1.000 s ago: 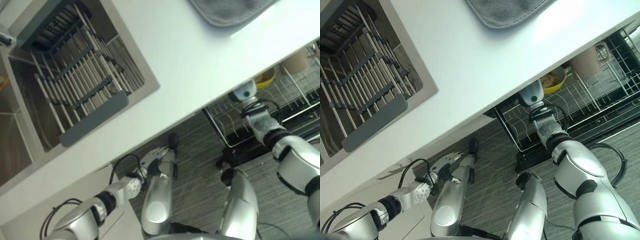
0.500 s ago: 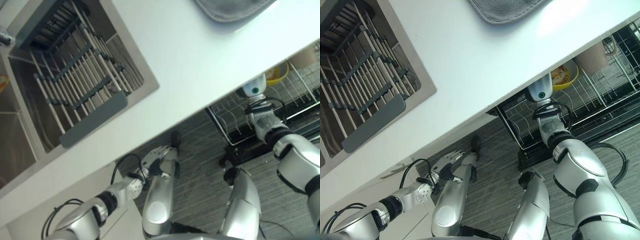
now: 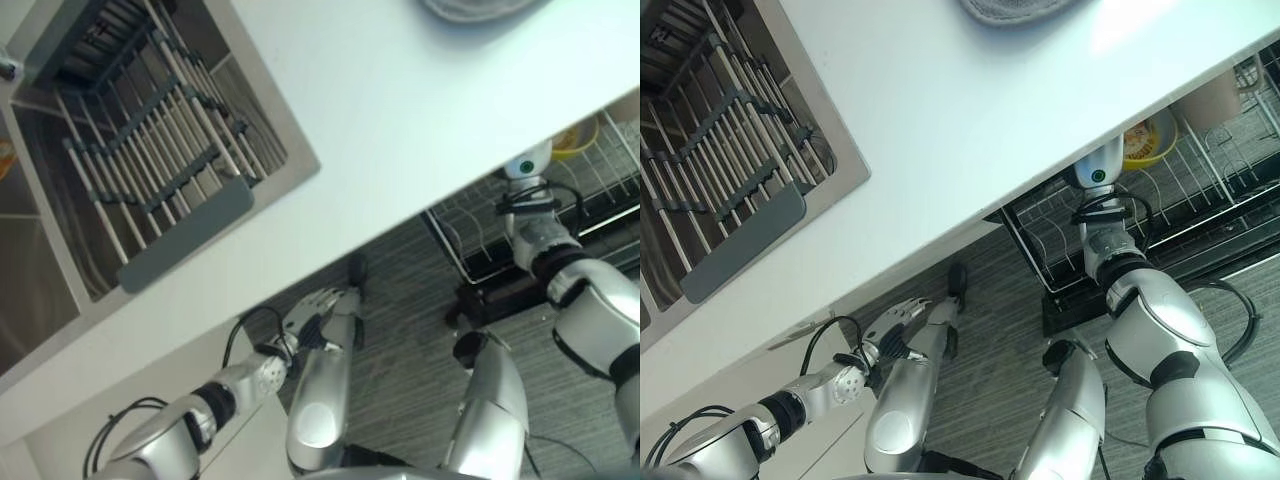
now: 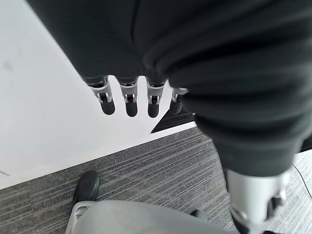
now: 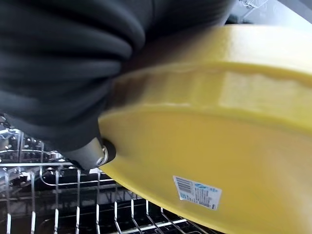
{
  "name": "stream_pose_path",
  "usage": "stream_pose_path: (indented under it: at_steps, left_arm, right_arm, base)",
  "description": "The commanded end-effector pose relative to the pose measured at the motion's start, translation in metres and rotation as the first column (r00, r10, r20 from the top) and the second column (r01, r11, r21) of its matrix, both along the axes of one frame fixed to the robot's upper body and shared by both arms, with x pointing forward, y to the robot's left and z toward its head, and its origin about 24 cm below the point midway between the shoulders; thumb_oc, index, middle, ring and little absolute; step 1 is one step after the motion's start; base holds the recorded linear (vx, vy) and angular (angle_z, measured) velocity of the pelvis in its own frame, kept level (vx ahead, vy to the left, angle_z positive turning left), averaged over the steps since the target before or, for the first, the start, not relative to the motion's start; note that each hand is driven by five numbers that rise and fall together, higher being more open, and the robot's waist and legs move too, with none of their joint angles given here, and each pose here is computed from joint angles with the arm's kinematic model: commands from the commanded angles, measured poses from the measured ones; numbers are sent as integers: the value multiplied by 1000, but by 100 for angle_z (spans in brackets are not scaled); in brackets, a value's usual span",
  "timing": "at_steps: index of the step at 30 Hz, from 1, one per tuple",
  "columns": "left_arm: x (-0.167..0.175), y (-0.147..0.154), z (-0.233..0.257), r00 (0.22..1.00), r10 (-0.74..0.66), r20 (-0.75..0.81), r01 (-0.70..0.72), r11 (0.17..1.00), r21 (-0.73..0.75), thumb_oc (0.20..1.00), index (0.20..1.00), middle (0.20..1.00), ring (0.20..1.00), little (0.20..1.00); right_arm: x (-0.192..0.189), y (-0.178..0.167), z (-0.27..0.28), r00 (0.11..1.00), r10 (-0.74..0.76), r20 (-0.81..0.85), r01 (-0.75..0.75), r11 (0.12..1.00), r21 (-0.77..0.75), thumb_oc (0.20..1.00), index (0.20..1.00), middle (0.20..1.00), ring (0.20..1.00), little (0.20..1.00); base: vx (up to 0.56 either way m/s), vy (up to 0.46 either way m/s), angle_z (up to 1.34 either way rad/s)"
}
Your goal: Place the dishes in the dishwasher.
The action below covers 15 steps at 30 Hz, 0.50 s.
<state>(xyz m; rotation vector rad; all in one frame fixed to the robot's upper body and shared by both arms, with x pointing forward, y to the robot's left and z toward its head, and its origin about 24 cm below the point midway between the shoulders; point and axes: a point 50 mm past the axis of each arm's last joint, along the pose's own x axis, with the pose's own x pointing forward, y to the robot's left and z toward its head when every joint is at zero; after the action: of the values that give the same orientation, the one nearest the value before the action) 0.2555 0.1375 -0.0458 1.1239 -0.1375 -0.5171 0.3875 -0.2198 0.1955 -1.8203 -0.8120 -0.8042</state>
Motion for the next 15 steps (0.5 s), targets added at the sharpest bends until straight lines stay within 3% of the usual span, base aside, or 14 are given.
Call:
stream_pose_path:
  at_steps: [1,2,7,10,12,15]
  left_arm:
    - [-6,-13,4,998,-55,28,56,997,-50,1000,1000,1000,1000,1000]
    - [-5,-13,5,998,-55,28,57,997,-54,1000,1000,1000,1000,1000]
    - [-5,-16,6,998,-62,21,63,997,-51,1000,1000,1000,1000,1000]
    - [-4,-16,7,998,-60,18,61,996,-59,1000,1000,1000,1000,1000]
    - [-1,-19,11,999,-52,15,53,996,-70,1000,1000,1000,1000,1000]
    - [6,-24,17,999,-41,8,41,996,-82,1000,1000,1000,1000,1000]
  right_arm:
    - [5,12,86,972,21,233,-29,999,31,567,567,567,567,567]
    - [7,10,85,982,-4,188,-7,998,61,1000,1000,1000,1000,1000]
    - [12,11,73,995,18,95,-29,993,115,1000,1000,1000,1000,1000]
    - [17,14,63,998,67,-13,-61,967,247,1000,1000,1000,1000,1000]
    - [26,18,40,954,196,-226,-65,873,482,1000,1000,1000,1000,1000]
    - [31,23,13,883,301,-360,13,753,658,1000,1000,1000,1000,1000]
  base:
    - [0,0,0]
    - [0,0,0]
    - [5,-7,0]
    - [10,-1,0]
    - [15,1,0]
    - [10,11,0]
